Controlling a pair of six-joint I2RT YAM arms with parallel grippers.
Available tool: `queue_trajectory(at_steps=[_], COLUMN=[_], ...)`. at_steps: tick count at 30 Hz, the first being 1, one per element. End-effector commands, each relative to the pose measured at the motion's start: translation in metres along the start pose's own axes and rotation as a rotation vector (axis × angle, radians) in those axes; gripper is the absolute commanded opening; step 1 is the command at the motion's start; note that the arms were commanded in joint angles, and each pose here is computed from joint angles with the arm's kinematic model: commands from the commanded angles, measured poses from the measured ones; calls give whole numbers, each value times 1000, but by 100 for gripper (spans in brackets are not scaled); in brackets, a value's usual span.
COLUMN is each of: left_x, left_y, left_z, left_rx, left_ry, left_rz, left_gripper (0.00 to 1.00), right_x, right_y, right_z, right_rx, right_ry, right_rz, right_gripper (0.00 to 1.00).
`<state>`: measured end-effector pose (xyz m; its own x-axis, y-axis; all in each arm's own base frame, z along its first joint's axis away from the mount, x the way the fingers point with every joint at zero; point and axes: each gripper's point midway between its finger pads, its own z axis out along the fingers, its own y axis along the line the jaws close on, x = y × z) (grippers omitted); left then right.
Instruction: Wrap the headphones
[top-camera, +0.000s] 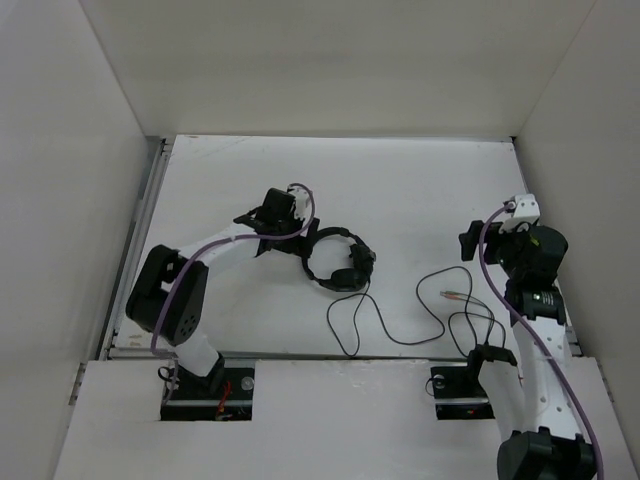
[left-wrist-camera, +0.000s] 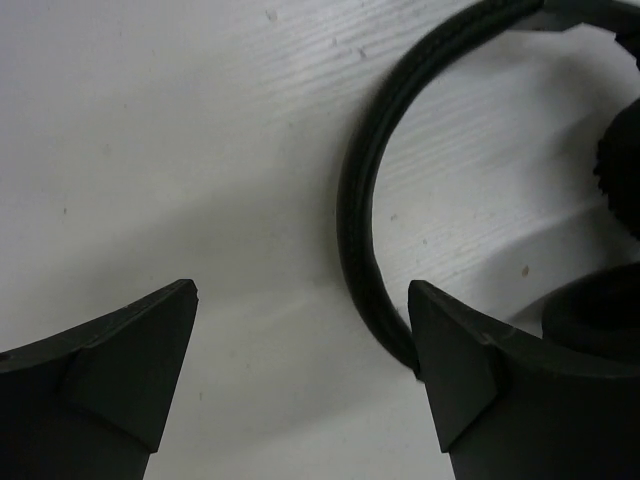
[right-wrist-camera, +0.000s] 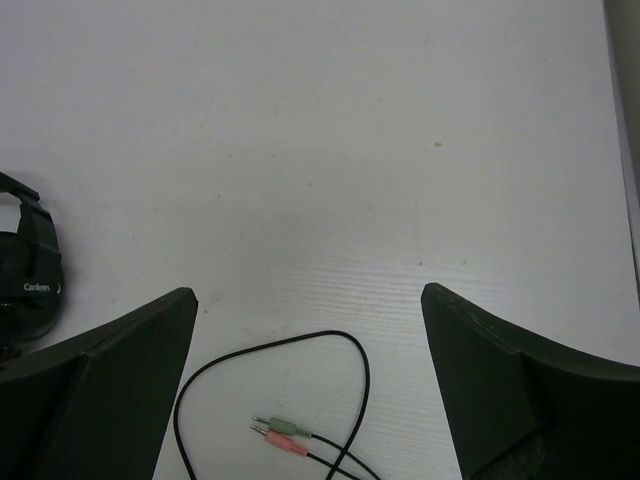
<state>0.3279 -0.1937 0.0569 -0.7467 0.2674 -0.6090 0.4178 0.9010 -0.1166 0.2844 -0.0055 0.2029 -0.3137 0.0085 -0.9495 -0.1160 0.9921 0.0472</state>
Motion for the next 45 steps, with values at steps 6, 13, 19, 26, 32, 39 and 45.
queue_trajectory(at_steps=[6, 13, 19, 26, 32, 39, 45], left_x=[-39, -26, -11, 24, 27, -29, -128], left_y=[-28, -39, -43, -38, -40, -47, -52], left_z=[37, 65, 74, 80, 72, 44, -24], left_rx=[37, 47, 65, 71, 60, 8, 24], left_ry=[-32, -2, 37, 118, 118, -24, -211], left_rz=[53, 230, 327, 420, 424, 356, 239], left_gripper=[73, 60, 45, 15, 0, 0, 0], right_x=[-28, -35, -41, -48, -47, -51, -76], right_y=[0, -5, -6, -8, -6, 7, 50], right_z=[-8, -11, -13, -12, -10, -10, -8], right_rx=[1, 20, 28, 31, 21, -32, -192], right_ry=[-115, -149, -177, -207, -213, -223, -282], right_rz=[-18, -15, -18, -8, -3, -23, -111], right_gripper=[100, 100, 100, 100, 100, 100, 100])
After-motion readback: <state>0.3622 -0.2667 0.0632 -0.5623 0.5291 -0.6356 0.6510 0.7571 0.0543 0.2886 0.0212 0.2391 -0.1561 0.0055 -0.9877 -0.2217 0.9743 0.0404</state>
